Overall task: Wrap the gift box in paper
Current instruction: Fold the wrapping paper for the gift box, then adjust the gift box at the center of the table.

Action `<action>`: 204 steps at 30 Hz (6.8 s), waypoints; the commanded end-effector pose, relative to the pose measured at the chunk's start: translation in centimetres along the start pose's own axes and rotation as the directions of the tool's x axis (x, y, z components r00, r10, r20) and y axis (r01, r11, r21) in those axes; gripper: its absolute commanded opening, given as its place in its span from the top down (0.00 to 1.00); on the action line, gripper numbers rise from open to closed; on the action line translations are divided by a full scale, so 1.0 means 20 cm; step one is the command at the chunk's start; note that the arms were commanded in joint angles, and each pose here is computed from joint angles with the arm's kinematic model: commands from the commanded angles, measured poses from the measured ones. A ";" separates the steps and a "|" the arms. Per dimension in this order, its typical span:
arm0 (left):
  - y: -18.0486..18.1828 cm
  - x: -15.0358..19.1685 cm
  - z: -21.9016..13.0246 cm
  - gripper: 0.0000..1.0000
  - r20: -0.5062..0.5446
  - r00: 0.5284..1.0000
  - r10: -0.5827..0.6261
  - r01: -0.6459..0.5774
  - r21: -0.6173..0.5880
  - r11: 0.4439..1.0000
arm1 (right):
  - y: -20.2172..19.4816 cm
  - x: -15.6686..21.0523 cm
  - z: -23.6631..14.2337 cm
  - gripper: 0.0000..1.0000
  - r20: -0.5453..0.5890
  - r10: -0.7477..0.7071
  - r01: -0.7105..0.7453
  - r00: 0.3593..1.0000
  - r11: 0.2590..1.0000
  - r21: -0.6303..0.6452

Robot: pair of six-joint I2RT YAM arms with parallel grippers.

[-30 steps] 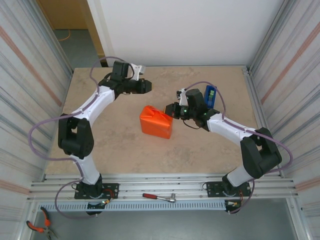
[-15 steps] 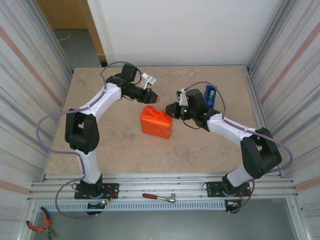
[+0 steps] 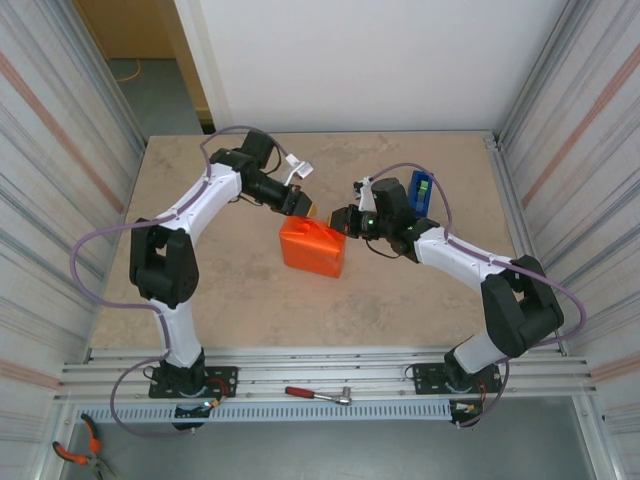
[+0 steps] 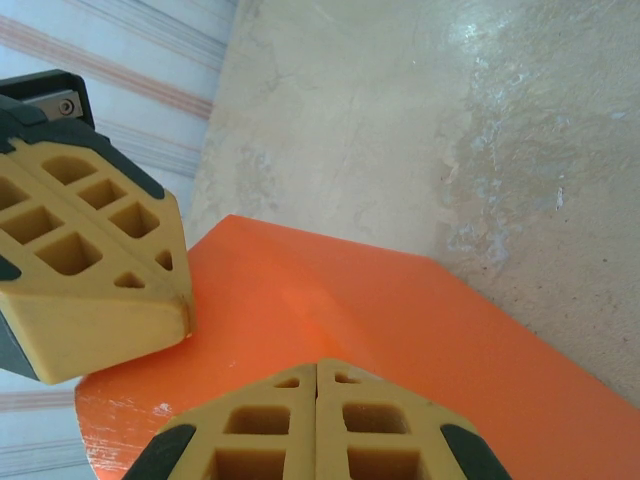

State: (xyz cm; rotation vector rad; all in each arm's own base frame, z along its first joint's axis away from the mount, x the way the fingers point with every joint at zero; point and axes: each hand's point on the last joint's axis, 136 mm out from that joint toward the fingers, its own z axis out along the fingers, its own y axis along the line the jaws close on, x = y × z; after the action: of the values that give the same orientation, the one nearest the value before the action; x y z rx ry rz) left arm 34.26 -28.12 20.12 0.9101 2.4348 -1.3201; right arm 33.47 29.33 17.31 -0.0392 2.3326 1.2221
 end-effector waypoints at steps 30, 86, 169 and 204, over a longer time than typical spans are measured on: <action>0.00 0.31 0.02 1.00 -0.220 0.975 0.014 -0.042 -0.120 0.992 | 0.05 0.07 -0.05 1.00 -0.132 0.005 0.008 0.991 0.995 0.098; -0.01 0.23 -0.04 1.00 -0.076 0.997 -0.025 0.015 -0.133 0.991 | -0.04 0.38 0.02 1.00 -0.236 -0.060 0.108 0.970 0.974 0.198; 0.22 0.29 0.08 1.00 0.020 0.993 -0.114 0.115 -0.266 0.957 | -0.11 -0.06 -0.23 1.00 0.057 -0.037 0.022 0.998 0.971 0.238; 0.24 0.31 0.10 1.00 0.017 0.992 -0.128 0.127 -0.271 0.954 | 0.12 -0.13 0.20 1.00 -0.256 -0.015 0.028 0.966 0.999 0.045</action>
State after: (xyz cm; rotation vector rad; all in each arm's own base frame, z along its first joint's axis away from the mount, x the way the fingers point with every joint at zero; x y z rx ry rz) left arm 32.83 -26.47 17.16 0.7369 2.4820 -1.0988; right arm 38.47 33.47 17.91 -0.1634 2.5645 1.2002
